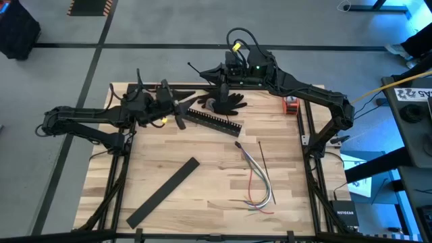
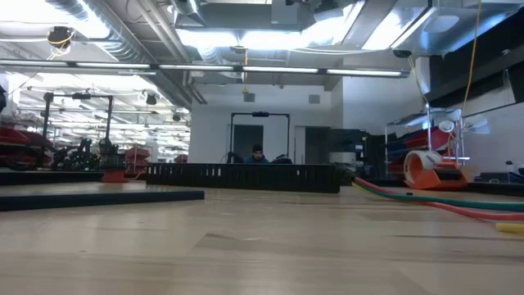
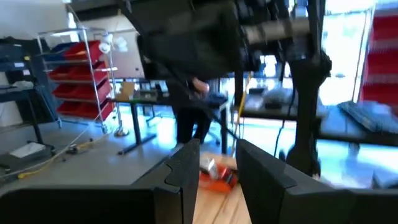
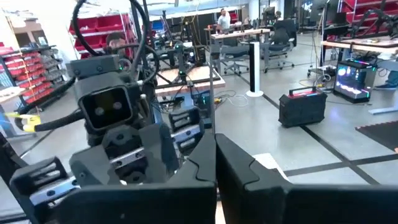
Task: Ziptie cables
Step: Prepare the black zip tie
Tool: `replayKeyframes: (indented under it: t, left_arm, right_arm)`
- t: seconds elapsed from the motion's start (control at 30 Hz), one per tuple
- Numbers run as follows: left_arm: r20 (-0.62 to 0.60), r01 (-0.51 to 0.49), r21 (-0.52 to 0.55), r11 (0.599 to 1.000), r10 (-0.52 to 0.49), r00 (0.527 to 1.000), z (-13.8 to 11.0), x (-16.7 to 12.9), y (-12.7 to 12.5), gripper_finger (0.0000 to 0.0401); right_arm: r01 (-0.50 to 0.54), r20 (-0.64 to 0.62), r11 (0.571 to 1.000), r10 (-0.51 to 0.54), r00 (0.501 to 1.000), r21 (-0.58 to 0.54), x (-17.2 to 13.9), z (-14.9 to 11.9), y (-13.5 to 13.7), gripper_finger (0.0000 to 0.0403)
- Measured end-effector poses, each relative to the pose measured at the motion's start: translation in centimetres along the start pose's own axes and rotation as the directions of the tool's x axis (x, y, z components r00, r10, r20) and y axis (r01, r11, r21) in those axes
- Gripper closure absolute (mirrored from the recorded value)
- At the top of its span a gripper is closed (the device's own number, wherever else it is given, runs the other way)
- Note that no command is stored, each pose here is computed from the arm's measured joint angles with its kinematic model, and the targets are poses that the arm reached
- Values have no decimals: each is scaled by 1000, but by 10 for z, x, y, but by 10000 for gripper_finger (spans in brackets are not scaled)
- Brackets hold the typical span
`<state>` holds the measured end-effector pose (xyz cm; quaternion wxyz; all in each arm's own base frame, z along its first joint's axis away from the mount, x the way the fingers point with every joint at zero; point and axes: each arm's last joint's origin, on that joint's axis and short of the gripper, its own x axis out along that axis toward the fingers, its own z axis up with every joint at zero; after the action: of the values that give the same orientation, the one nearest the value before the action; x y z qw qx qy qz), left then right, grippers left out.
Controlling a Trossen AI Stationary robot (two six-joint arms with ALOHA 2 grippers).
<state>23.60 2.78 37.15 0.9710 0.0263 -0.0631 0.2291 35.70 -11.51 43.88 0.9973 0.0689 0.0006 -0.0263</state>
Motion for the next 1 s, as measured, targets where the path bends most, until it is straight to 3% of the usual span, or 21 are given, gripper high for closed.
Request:
replayKeyframes:
  t: [0.13,0.3,0.53,1.0]
  left_arm:
    - [-9,-13,-87,996,12,1000,-8,12,5,301]
    - [50,84,-169,982,-77,996,-12,25,5,301]
    - [85,163,-192,968,-149,985,-15,31,0,301]
    - [125,158,-182,971,-136,983,-11,32,3,301]
  right_arm:
    - [-15,4,1000,15,1000,12,1,0,3,403]
    - [-52,-13,999,53,999,10,7,-5,10,403]
    - [-68,-34,998,68,997,-3,12,-11,14,403]
    - [-94,-40,996,94,995,-6,18,-15,23,403]
